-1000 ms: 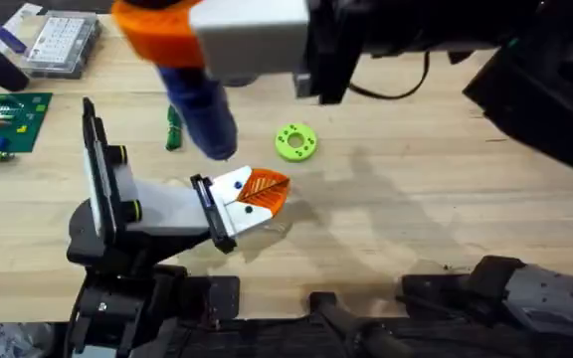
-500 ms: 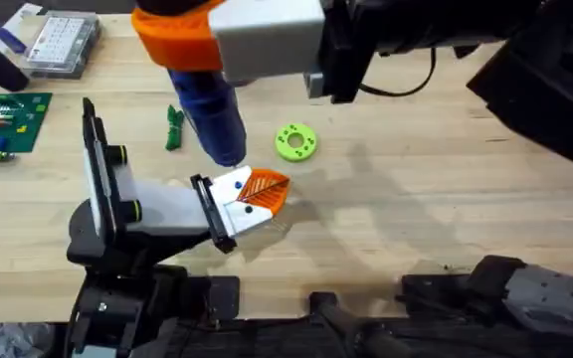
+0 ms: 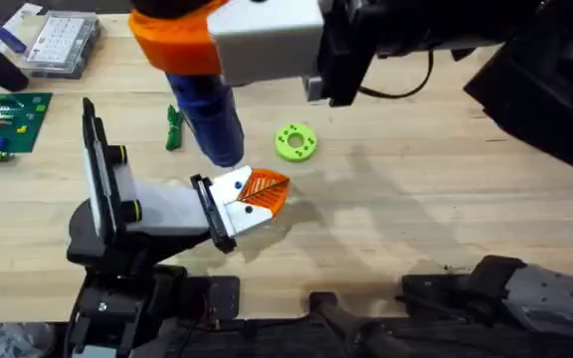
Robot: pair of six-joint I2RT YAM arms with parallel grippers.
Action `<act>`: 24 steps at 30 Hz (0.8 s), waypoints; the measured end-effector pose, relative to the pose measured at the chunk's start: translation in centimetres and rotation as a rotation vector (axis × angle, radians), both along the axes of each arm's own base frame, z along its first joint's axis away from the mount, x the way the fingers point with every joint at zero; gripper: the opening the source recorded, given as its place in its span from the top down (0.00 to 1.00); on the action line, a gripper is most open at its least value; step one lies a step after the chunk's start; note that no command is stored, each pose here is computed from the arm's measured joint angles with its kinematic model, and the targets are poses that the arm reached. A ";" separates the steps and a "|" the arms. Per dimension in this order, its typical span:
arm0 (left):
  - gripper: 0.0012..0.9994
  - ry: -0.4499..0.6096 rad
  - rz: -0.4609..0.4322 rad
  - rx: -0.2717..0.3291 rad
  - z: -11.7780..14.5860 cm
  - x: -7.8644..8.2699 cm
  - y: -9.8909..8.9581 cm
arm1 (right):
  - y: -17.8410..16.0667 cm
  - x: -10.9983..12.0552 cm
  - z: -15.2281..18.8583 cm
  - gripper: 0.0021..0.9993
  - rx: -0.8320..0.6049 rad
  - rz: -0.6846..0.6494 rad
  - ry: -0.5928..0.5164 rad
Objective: Pick up the gripper from the table and insert it into the empty holder that is missing its gripper. Then pick up a screw, insert it into the mounting hole, and use the screwdriver to tighten it. Finally, clean up the table by picking up the vegetable and placing it into the bucket.
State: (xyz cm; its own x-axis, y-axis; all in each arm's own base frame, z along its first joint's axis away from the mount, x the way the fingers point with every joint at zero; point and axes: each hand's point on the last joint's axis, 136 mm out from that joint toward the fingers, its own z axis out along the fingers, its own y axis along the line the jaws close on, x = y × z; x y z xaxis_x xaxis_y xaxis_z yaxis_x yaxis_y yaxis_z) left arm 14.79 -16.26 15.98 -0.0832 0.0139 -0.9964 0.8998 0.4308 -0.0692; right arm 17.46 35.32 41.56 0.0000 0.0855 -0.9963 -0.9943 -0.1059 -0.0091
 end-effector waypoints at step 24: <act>0.99 0.000 0.000 0.000 0.0 0.0 0.0 | 0.3 -0.5 -3.4 0.96 -0.020 0.021 -0.015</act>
